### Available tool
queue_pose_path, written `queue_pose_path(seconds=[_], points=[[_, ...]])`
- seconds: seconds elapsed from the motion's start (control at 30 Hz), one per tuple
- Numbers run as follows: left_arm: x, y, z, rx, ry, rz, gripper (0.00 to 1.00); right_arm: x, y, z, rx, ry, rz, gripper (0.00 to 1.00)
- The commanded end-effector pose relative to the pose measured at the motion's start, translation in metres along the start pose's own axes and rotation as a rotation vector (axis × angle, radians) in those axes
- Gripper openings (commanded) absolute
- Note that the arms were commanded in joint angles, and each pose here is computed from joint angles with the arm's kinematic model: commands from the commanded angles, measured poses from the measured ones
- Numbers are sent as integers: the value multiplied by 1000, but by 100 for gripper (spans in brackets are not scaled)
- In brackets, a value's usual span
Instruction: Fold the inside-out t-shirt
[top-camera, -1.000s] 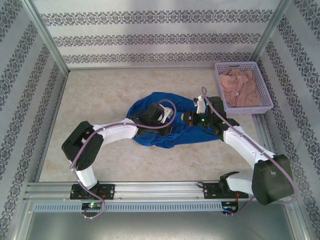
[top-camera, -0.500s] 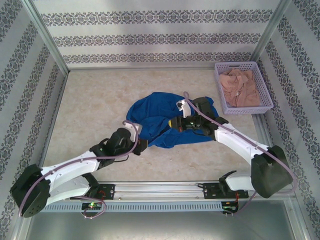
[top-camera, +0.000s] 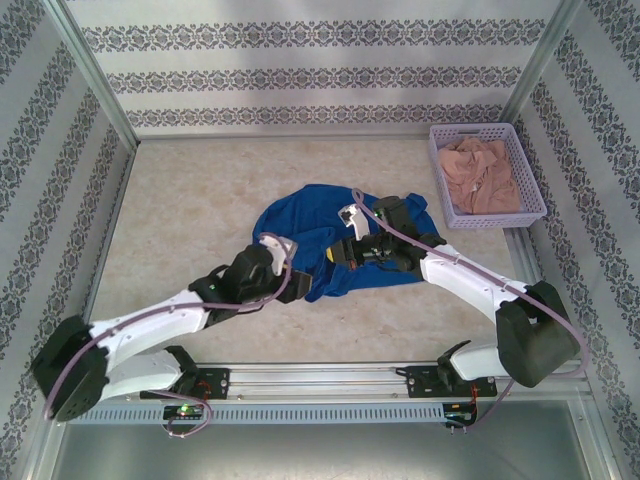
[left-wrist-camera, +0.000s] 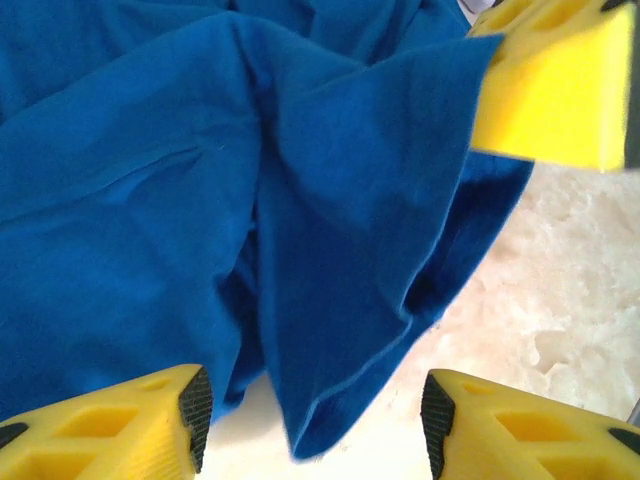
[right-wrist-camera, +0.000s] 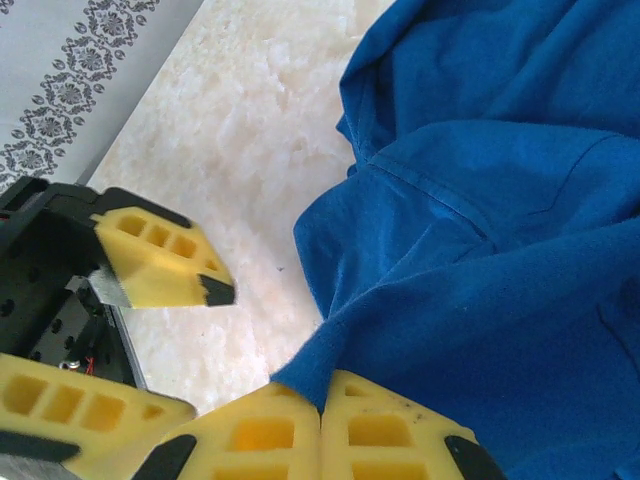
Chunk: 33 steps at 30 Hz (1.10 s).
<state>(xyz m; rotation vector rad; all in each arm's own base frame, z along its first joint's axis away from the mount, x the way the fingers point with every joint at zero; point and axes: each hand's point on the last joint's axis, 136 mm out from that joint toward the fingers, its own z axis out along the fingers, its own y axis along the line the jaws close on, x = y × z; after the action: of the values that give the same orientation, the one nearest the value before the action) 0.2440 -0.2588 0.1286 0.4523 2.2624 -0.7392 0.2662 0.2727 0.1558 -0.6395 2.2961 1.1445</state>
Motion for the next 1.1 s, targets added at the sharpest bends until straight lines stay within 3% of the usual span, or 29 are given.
queue_pose_path(seconds=[0.0, 0.13, 0.2, 0.43, 0.47, 0.5, 0.57, 0.67, 0.87, 1.07], points=[[-13, -26, 17, 98, 6, 53, 60, -5, 9, -3, -12, -14, -41, 0], [-17, -21, 36, 62, 28, 56, 58, -6, 10, -5, -10, -20, -44, 0], [-16, -19, 43, 54, 30, 56, 53, -6, 10, -5, -8, -22, -45, 0], [-28, -10, 50, 32, -19, 20, 1, 5, 3, -4, 16, 7, -37, 0], [-31, -7, 47, 23, -34, 3, 0, 8, -3, -6, 54, 15, -32, 0], [-33, -4, 43, 16, -44, -12, 0, 10, -10, -9, 104, 23, -25, 7], [-34, 4, 34, -8, -57, -47, 0, 19, -28, -19, 274, 74, -13, 32], [-30, 7, 26, -30, -37, -63, 0, 38, -29, -27, 446, 138, -93, 46], [-28, 6, 21, -24, -35, -96, 0, 63, -23, -9, 432, 28, -7, 55], [-32, 3, 17, -18, -36, -92, 0, 79, -31, -1, 452, 25, 1, 58]])
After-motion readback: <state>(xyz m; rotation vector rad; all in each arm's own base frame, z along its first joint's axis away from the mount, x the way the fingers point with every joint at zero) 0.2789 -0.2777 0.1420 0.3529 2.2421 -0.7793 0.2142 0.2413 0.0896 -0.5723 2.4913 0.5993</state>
